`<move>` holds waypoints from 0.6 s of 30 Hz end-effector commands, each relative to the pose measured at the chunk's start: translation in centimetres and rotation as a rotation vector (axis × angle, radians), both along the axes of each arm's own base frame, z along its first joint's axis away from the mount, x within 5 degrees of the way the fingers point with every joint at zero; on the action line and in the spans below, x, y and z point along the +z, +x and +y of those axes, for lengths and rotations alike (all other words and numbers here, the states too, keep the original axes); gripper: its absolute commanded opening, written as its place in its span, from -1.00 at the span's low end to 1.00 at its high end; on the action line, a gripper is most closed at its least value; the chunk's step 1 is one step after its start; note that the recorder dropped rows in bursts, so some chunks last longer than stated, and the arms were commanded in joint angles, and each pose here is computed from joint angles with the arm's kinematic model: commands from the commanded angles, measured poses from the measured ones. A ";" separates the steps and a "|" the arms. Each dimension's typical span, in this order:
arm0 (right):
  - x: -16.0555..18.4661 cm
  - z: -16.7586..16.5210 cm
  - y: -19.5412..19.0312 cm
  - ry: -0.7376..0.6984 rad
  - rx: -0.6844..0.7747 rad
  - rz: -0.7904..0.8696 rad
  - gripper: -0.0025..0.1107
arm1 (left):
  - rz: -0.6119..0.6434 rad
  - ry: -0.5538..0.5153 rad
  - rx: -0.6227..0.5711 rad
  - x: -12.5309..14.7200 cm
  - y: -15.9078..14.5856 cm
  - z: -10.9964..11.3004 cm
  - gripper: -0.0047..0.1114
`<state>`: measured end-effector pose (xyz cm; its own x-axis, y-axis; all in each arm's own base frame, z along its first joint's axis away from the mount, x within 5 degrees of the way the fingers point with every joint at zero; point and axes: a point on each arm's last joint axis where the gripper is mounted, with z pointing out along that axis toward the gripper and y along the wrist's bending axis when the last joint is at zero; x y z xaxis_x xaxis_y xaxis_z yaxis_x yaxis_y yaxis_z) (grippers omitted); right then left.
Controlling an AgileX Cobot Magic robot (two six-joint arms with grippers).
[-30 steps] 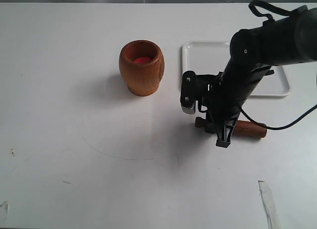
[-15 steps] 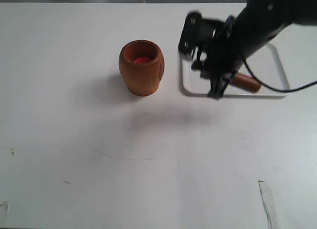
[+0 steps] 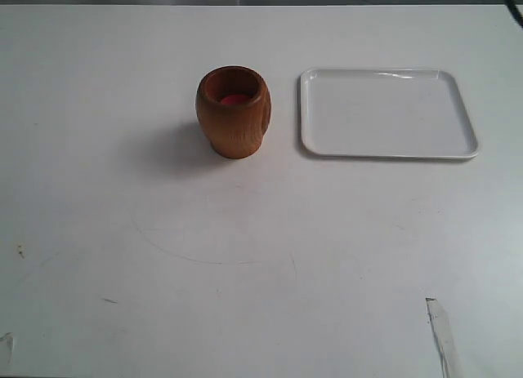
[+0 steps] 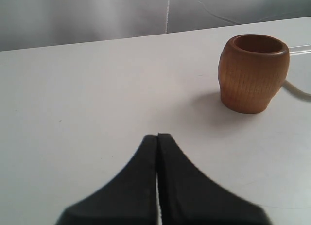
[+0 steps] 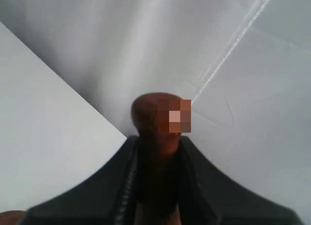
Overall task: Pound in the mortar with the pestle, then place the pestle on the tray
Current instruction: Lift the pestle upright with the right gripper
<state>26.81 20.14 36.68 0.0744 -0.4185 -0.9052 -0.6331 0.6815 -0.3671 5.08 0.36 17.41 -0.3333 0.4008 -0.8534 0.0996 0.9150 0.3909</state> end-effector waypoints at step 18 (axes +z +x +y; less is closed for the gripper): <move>-6.3 10.4 -0.4 0.487 0.305 -0.123 -0.96 | -0.004 -0.015 -0.006 0.0 0.0 -0.1 -0.92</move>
